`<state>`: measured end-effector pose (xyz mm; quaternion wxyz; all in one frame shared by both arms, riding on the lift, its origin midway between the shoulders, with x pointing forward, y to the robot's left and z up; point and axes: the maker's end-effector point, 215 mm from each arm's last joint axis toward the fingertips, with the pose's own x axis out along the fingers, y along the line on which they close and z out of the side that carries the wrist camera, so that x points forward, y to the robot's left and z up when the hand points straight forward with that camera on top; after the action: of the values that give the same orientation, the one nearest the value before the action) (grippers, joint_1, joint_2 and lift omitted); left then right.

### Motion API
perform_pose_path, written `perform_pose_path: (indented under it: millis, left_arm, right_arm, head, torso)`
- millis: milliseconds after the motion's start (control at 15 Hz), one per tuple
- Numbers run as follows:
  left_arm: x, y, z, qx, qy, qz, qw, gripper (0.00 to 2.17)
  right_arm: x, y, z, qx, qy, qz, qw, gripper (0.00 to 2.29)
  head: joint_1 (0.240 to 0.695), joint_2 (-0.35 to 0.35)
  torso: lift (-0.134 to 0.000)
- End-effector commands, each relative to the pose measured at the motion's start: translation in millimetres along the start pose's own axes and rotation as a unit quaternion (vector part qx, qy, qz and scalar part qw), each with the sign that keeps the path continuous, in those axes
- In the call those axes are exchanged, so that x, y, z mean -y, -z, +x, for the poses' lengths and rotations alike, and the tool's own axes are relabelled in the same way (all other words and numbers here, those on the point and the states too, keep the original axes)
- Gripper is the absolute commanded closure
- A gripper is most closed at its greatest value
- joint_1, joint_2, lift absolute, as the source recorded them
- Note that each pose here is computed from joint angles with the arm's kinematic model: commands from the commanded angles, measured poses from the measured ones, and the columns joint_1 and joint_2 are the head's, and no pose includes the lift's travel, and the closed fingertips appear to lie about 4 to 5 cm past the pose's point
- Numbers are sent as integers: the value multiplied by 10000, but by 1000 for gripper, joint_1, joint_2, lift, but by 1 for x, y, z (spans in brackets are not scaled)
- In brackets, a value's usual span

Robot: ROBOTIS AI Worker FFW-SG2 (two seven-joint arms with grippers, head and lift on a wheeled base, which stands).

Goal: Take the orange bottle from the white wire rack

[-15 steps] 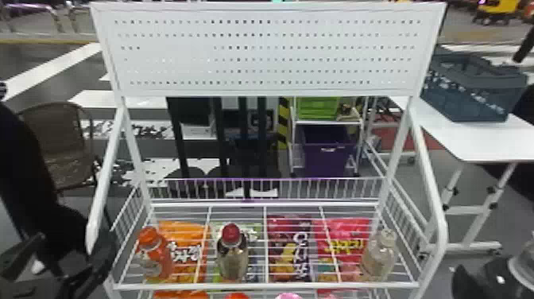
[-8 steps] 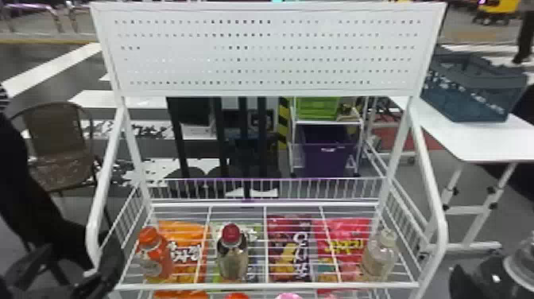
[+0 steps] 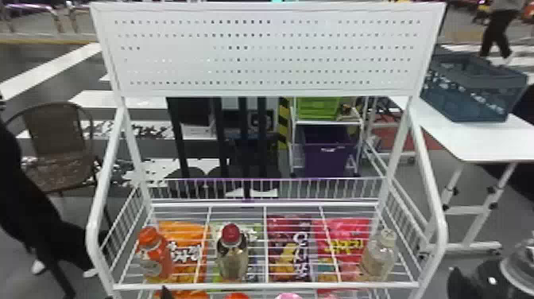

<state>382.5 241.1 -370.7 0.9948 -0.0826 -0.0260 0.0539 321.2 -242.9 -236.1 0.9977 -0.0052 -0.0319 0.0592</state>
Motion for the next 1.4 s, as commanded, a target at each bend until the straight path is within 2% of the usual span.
perform_pose_path:
  millis: [0,267,467,800,867,1067,1333]
  left_arm:
    - [5,14,-2,182,83,-58,9998,83]
    - [0,48,16,93,94,89,9999,83]
    - [-1,63,40,49,78,248,9997,83]
    - [1,74,86,-40,173,711,9973,80]
    - [-7,75,94,-38,44,760,9971,80]
    - [-27,80,106,-77,-232,831,9962,83]
    - [-33,67,132,64,-288,864,9958,83]
  right_arm:
    - [3,1,-1,-7,28,1,10000,1015]
    - [7,-2,-7,20,57,-47,10000,1015]
    - [6,-11,-14,132,56,-76,9999,1015]
    - [10,-19,-22,203,83,-184,9996,1015]
    - [11,-22,-24,247,85,-205,9994,1015]
    - [13,-23,-26,278,107,-221,9993,1015]
    - [18,-24,-27,273,140,-239,9992,1015]
  head:
    - [499,0]
    - [499,0]
    - [499,0]
    - [499,0]
    - [499,0]
    - [499,0]
    - [499,0]
  torso:
    - [0]
    - [0]
    - [0]
    - [0]
    - [0]
    - [0]
    - [0]
